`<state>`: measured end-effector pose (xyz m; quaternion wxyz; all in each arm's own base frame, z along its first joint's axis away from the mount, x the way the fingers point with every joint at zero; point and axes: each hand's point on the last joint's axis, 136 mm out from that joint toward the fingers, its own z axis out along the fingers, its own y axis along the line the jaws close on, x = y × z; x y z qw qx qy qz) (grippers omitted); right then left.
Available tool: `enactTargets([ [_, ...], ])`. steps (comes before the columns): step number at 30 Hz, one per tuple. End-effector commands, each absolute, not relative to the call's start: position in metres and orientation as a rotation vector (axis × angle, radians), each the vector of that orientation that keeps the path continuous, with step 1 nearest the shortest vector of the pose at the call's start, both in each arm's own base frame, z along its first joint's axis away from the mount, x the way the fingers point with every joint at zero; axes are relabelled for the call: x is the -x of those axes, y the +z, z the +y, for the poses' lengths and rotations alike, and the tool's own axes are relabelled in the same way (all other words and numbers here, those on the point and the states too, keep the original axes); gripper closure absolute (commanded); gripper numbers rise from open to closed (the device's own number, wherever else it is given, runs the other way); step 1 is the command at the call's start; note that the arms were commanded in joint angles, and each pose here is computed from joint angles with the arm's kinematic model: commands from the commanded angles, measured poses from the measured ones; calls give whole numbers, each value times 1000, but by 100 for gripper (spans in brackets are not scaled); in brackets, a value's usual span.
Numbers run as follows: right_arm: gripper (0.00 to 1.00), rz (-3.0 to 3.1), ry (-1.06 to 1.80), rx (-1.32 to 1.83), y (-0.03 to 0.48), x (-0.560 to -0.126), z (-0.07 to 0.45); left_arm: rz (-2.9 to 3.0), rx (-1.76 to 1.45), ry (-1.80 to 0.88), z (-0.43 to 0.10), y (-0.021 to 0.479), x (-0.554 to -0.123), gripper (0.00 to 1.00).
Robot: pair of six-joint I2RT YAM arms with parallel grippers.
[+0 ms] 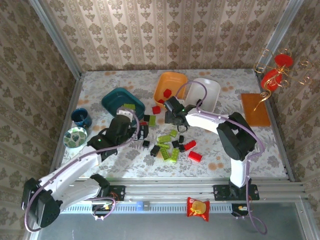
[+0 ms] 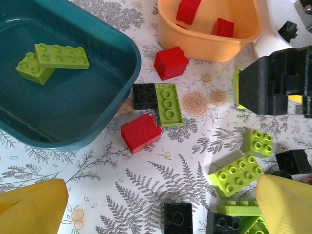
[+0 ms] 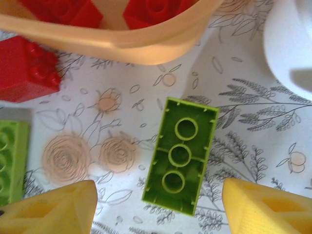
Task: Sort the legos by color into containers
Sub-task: Pick up the lego from the center of the table, then place the lego in the container.
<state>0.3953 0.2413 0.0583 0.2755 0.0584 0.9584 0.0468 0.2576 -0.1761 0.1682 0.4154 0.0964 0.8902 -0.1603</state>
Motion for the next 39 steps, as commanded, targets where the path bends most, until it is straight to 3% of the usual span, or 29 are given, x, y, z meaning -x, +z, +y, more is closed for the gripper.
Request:
enactTargets([
  [1,33,2586,31,-220,47,-400,233,2188,-242,-404,-174,173,-258,0],
  [7,42,2622,-8,-220,31,-402,234,2185,-235,-394,-170,172,-257,0],
  [13,68,2629,1,-195,29,-394,230,2168,-208,-399,-165,174,-254,0],
  [16,73,2611,108,-145,39,-385,235,2155,-172,-378,-158,178,-254,0],
  [21,75,2546,394,49,84,-367,259,2133,-133,-335,-146,182,-254,0],
  [28,75,2394,831,387,163,-364,337,2123,-38,-226,-119,183,-251,0],
  [39,75,2362,976,420,153,-435,435,2157,-18,-247,-114,178,-239,0],
])
